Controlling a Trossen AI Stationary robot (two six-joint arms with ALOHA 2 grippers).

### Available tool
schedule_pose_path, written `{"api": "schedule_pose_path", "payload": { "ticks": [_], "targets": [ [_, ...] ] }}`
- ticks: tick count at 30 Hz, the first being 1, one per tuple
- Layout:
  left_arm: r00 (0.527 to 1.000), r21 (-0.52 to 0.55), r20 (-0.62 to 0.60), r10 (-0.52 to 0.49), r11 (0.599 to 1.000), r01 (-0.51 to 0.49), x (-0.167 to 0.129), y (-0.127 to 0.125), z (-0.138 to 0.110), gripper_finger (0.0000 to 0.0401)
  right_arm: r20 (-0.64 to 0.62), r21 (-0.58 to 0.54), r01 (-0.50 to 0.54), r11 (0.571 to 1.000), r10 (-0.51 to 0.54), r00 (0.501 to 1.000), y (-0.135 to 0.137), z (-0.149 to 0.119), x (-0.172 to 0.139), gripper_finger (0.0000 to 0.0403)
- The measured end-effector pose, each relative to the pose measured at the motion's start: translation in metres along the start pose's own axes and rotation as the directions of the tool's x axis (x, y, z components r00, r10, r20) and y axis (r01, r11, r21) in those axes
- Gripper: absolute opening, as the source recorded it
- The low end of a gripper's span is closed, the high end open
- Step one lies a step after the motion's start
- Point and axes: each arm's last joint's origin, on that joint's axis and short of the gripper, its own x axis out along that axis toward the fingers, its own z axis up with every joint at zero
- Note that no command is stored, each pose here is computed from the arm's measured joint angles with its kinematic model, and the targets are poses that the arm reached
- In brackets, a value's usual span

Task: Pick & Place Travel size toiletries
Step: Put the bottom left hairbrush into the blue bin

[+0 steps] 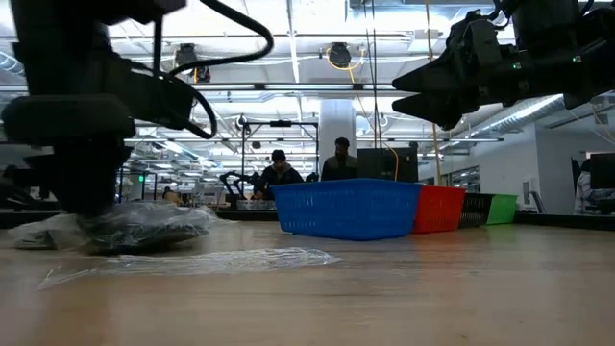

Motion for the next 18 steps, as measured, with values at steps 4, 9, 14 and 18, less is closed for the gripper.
{"api": "schedule_pose_path", "payload": {
  "ticks": [4, 9, 14, 18],
  "targets": [
    [0.999, -0.007, -0.046, -0.023, 1.000, 0.023, 0.002, 0.005, 0.008, 0.0129, 0.000, 0.000, 0.000, 1.000, 0.000, 1.000, 0.000, 0.000, 0.000, 0.0293],
    [0.995, 0.008, -0.087, -0.050, 0.999, 0.051, 0.002, 0.007, 0.012, 0.0060, 0.000, 0.000, 0.001, 1.000, -0.001, 1.000, 0.000, 0.000, 0.000, 0.0293],
    [0.995, 0.070, -0.083, -0.056, 0.996, 0.062, -0.006, 0.002, 0.018, 0.0008, -0.003, -0.001, 0.002, 1.000, -0.002, 1.000, 0.000, 0.000, 0.000, 0.0293],
    [0.995, 0.119, -0.063, -0.074, 0.990, 0.081, -0.019, -0.006, 0.027, 0.0010, -0.003, -0.001, 0.002, 1.000, -0.002, 1.000, 0.000, 0.000, 0.000, 0.0293]
  ]
}}
